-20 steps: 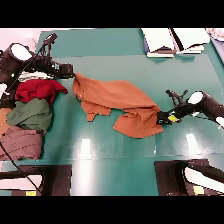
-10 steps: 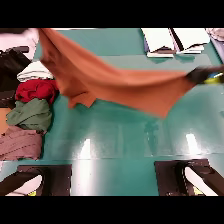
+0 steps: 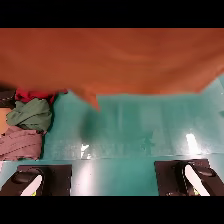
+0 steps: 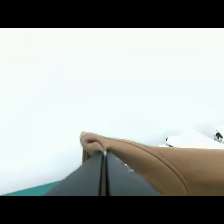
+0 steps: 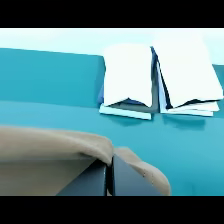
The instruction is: Fold the shirts.
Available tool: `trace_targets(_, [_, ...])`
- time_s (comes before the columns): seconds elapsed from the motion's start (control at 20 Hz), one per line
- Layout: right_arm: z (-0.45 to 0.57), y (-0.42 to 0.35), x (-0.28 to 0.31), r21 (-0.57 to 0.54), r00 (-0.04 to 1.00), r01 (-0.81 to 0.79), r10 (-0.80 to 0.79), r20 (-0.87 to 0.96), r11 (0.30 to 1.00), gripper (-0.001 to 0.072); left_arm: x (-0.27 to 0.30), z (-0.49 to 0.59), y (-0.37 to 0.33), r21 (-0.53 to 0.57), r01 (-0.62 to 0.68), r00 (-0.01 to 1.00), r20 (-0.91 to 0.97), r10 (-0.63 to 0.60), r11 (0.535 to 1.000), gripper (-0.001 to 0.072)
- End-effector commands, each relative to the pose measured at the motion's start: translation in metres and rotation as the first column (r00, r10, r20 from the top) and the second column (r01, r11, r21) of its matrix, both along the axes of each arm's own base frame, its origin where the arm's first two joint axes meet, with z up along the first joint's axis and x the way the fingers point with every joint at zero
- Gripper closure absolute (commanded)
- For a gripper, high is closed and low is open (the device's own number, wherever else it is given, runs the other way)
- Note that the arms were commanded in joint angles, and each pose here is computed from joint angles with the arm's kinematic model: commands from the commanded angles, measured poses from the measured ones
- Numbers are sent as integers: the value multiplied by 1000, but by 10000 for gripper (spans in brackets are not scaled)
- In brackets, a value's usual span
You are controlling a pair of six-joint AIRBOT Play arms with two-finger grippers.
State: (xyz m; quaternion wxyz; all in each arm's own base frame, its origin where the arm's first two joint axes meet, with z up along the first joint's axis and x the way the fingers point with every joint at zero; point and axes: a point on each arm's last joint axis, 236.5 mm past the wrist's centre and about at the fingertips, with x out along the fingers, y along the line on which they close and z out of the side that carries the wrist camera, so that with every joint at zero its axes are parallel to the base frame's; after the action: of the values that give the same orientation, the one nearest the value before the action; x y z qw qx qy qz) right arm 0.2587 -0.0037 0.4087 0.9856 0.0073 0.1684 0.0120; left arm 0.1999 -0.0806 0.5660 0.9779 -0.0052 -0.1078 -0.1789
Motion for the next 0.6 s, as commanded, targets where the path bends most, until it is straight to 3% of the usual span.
trace_targets(0.0, [-24,3,6,17,989,-30,32,-142,999,699,33,-44,-5,33,7,984,-177,-1,999,686])
trace_targets(0.15, [-99,18,46,101,919,-90,121,-375,991,699,125,-154,-18,71,37,858,-514,4,997,686])
trace_targets(0.3, [-217,40,79,178,740,-114,203,-641,977,699,195,-305,-28,85,70,597,-802,26,994,686])
trace_targets(0.45, [-330,45,100,209,561,-67,210,-801,976,699,236,-452,-31,94,79,351,-934,60,992,685])
trace_targets(0.55, [-375,43,121,216,528,-35,202,-825,976,699,255,-510,-30,109,82,278,-957,83,991,685])
